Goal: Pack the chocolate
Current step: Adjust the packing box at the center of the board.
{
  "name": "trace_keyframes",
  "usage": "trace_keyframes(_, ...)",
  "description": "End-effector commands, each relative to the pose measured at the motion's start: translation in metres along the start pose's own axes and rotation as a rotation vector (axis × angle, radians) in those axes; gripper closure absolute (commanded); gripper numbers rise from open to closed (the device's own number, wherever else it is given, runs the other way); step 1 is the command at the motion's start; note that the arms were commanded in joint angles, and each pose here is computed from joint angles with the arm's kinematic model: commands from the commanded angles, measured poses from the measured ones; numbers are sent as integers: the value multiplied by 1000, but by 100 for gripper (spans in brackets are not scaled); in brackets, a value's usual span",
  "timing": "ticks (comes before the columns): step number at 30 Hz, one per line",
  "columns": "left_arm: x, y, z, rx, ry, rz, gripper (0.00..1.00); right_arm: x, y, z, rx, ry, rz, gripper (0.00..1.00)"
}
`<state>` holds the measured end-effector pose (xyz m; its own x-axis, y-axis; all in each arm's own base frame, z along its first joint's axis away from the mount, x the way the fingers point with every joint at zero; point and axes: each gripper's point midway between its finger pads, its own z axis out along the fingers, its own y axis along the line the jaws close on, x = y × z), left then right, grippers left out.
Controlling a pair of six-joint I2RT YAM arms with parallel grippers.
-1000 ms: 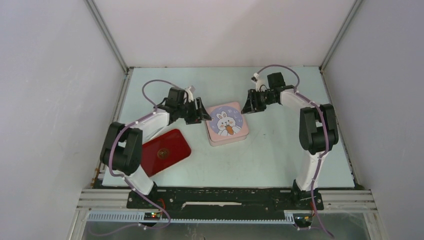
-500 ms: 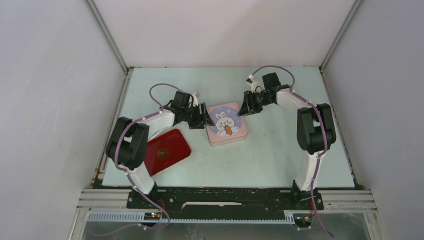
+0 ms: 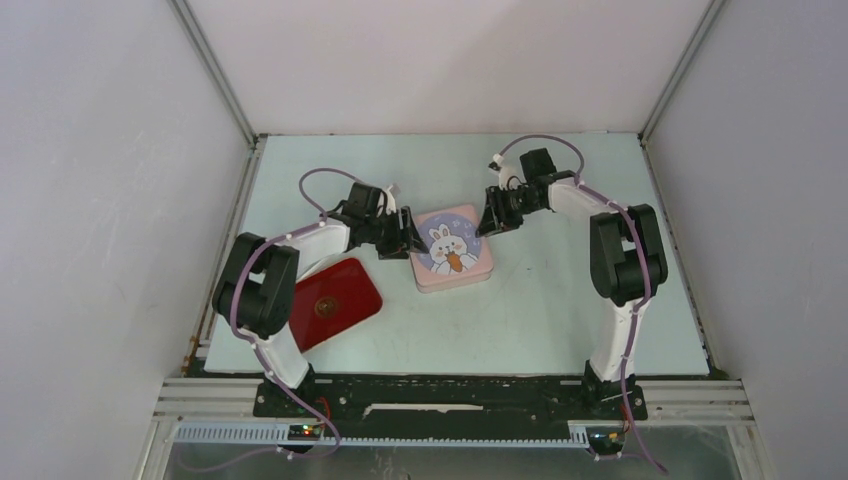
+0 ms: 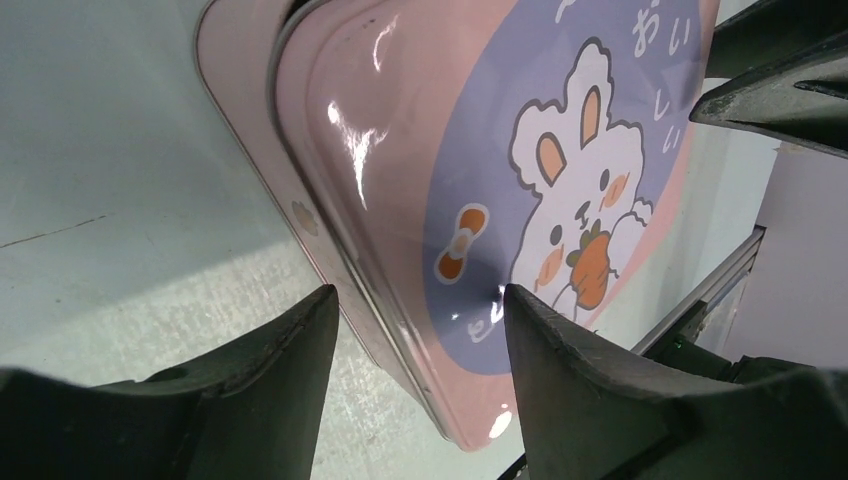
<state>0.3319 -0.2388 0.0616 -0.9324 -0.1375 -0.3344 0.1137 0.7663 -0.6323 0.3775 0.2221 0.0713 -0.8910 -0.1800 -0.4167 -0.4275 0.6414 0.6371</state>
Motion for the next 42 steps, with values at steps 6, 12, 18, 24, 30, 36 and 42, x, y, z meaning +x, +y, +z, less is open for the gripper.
trace_keyframes(6,-27,-14,-8,-7,-75,29,35,-9,10,4,21,9,-65,61)
trace_keyframes(12,-48,3,-20,-128,-129,54,35,-16,5,-4,22,-9,-44,60)
trace_keyframes(18,-76,-1,-43,-147,-210,128,33,-49,11,-41,42,-120,-94,56)
trace_keyframes(24,-94,-23,-45,-65,-232,236,59,-69,48,-40,-139,-135,-170,60)
trace_keyframes(30,-91,-46,-24,134,-172,231,90,-77,49,-1,-284,-93,-84,65)
trace_keyframes(36,-98,16,29,-11,-74,80,94,-81,5,56,-302,-23,109,67)
trace_keyframes(42,-109,36,56,-18,-41,26,93,-74,-12,75,-276,-4,165,67)
